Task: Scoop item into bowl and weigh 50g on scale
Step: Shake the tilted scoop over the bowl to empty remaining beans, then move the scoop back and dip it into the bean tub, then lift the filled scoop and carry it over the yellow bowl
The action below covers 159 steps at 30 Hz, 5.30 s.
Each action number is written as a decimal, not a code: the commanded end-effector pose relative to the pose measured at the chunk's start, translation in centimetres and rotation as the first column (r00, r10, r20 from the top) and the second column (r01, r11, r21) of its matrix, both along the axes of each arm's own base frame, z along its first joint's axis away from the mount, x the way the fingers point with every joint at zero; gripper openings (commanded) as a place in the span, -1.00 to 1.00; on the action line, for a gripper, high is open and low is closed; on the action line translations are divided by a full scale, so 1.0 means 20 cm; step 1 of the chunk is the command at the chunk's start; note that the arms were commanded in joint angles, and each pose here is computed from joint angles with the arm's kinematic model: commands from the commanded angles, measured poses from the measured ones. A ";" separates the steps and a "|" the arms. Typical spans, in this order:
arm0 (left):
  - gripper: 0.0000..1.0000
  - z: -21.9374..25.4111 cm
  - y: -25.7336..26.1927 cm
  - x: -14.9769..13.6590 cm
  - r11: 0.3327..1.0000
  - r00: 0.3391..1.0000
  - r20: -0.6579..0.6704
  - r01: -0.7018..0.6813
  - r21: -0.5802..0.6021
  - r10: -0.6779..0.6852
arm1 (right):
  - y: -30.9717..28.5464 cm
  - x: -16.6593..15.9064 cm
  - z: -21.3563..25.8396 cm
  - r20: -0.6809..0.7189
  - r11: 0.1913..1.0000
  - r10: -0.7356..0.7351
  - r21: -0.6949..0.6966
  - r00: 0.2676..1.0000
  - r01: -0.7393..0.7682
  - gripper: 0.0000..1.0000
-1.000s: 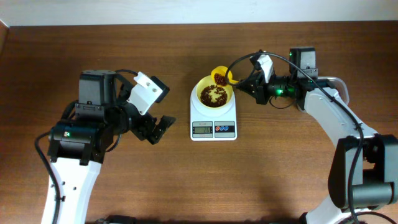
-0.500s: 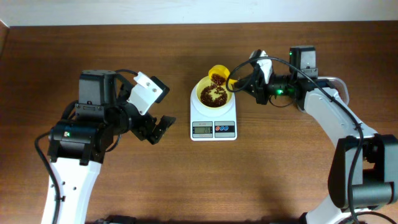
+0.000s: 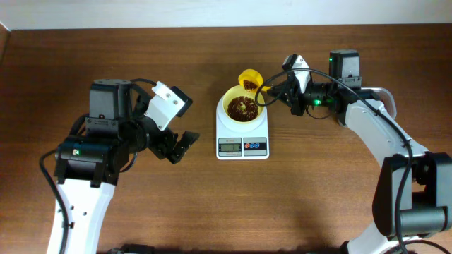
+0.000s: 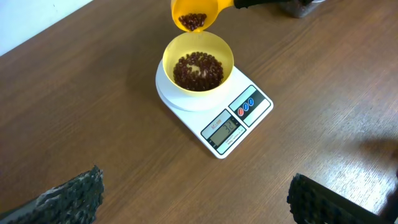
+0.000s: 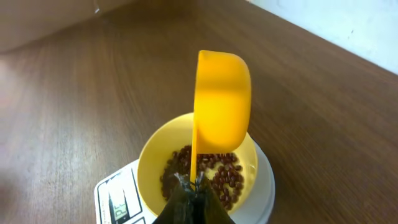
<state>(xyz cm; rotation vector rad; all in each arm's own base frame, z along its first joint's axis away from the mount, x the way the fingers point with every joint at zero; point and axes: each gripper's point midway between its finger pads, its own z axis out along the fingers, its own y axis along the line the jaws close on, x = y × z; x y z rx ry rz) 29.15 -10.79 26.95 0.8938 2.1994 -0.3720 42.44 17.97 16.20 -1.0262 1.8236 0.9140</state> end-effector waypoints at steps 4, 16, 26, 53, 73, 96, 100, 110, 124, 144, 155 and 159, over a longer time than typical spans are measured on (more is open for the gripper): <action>0.97 0.04 0.01 0.01 1.000 1.000 0.031 0.004 0.009 -0.005 | 0.04 -0.01 0.05 0.052 1.000 0.009 -0.020 0.999 -0.008 -0.92; 0.97 0.04 0.01 0.01 1.000 1.000 0.031 0.004 0.009 -0.005 | 0.04 -0.04 0.00 -0.005 0.998 -0.015 -0.065 1.000 0.014 -0.92; 0.97 0.04 0.01 0.01 1.000 1.000 0.031 0.004 0.009 -0.005 | 0.04 -0.06 0.14 0.073 0.995 -0.033 -0.088 0.997 0.039 -0.92; 0.98 0.04 0.01 0.01 1.000 1.000 0.031 0.004 0.009 -0.005 | 0.04 -0.05 0.04 0.117 0.962 -0.063 -0.259 0.991 0.092 -0.92; 0.97 0.04 0.01 0.01 1.000 1.000 0.031 0.005 0.009 -0.005 | -0.08 -0.02 0.30 0.442 0.873 -0.012 -0.432 0.897 0.224 -0.92; 0.97 0.04 0.01 0.01 1.000 1.000 0.031 0.004 0.009 -0.005 | -1.30 -0.22 -0.35 -0.164 0.527 -0.807 -0.633 0.567 0.567 -0.92; 0.97 0.04 0.01 0.01 1.000 1.000 0.031 0.004 0.009 -0.005 | -1.23 -0.21 -0.43 -0.300 0.574 -0.810 -0.582 0.504 0.576 -0.92; 0.97 0.04 0.01 0.01 1.000 1.000 0.031 0.005 0.009 -0.005 | -1.36 -0.17 -0.24 -0.307 0.534 -0.845 -0.517 0.438 0.669 -0.92; 0.97 0.04 0.01 0.01 1.000 1.000 0.031 0.004 0.009 -0.005 | -1.43 -0.26 -0.03 -0.574 0.648 -0.663 -0.120 0.481 0.752 -0.92; 0.98 0.04 0.01 0.01 1.000 1.000 0.031 0.004 0.009 -0.005 | -0.32 -0.20 0.25 -0.492 0.955 -0.089 0.204 0.866 0.214 -0.92; 0.97 0.04 0.01 0.01 1.000 1.000 0.031 0.004 0.009 -0.005 | -0.04 -0.13 0.23 -0.275 0.990 -0.067 0.099 0.959 0.098 -0.92; 0.97 0.04 0.01 0.01 1.000 1.000 0.031 0.004 0.009 -0.005 | -0.03 -0.13 0.23 -0.184 0.996 -0.029 0.078 0.983 0.044 -0.92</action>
